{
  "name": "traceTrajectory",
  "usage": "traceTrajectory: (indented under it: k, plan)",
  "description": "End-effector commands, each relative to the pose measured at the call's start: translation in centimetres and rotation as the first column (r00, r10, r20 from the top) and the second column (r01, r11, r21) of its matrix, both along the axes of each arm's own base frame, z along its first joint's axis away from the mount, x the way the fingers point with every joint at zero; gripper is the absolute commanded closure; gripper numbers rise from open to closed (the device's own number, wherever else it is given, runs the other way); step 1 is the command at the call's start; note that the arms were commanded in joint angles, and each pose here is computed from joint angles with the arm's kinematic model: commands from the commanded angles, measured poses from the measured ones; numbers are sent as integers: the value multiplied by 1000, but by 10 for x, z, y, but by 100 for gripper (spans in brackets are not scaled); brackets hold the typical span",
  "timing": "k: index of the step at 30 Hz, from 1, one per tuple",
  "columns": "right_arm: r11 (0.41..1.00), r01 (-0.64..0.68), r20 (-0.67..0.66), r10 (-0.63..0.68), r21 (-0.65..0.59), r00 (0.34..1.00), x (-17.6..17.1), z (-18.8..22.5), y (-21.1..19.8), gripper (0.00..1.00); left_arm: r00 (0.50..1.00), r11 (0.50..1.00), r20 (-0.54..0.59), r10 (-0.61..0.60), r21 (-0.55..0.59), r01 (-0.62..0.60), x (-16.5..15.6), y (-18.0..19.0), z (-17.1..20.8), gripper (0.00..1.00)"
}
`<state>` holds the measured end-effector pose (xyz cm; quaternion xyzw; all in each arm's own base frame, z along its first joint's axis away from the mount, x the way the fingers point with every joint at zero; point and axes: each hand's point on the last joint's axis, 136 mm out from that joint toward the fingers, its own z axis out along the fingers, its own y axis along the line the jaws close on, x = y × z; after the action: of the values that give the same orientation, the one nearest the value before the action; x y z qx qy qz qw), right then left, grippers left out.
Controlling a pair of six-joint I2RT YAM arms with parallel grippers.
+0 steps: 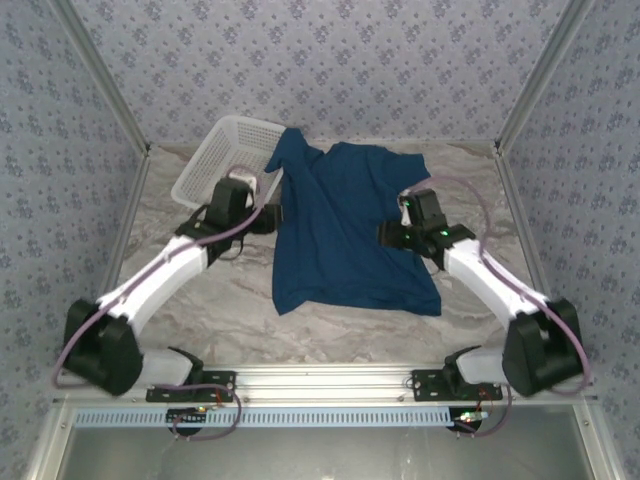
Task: Fold the inside-out t-shirt
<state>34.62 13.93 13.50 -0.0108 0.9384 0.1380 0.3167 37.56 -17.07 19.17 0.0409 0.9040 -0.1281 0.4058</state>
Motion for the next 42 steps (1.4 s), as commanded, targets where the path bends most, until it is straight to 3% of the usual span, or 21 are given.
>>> traceTrajectory:
  k: [1, 7, 12, 17, 23, 28, 35, 38, 42]
  plan:
    - [996, -77, 27, 75, 54, 997, 29, -4, 32, 43, 995, 987, -101, 15, 158, 1, 23, 5, -37, 27]
    - [993, -103, -46, 106, 59, 993, 39, -43, 46, 47, 992, 962, -117, 46, 274, -13, 66, 14, -51, 32]
    - [996, -65, -160, 74, 63, 984, 35, -78, 45, 50, 980, 945, -183, 82, 328, -18, 86, 28, -82, 51]
    - [998, 63, -315, -64, -11, 947, 23, -112, 19, 58, 962, 940, -219, 164, 331, -84, 87, 64, -97, 71]
    - [990, 142, -382, -133, -3, 915, 9, -130, 5, 65, 941, 938, -216, 259, 290, -192, 81, 109, -96, 81]
    - [990, 140, -368, -125, 15, 921, 11, -127, 13, 66, 936, 930, -209, 284, 296, -216, 84, 130, -93, 82]
    - [993, 62, -324, -27, 97, 946, 19, -102, 36, 65, 936, 893, -171, 308, 391, -222, 111, 159, -86, 78]
    - [997, 16, -240, 3, 76, 971, 20, -71, 31, 62, 941, 900, -128, 312, 359, -249, 115, 158, -61, 63]
    - [1000, -9, -200, 14, 27, 980, 1, -50, 18, 56, 980, 969, -33, 198, 155, -191, 87, 104, -10, 40]
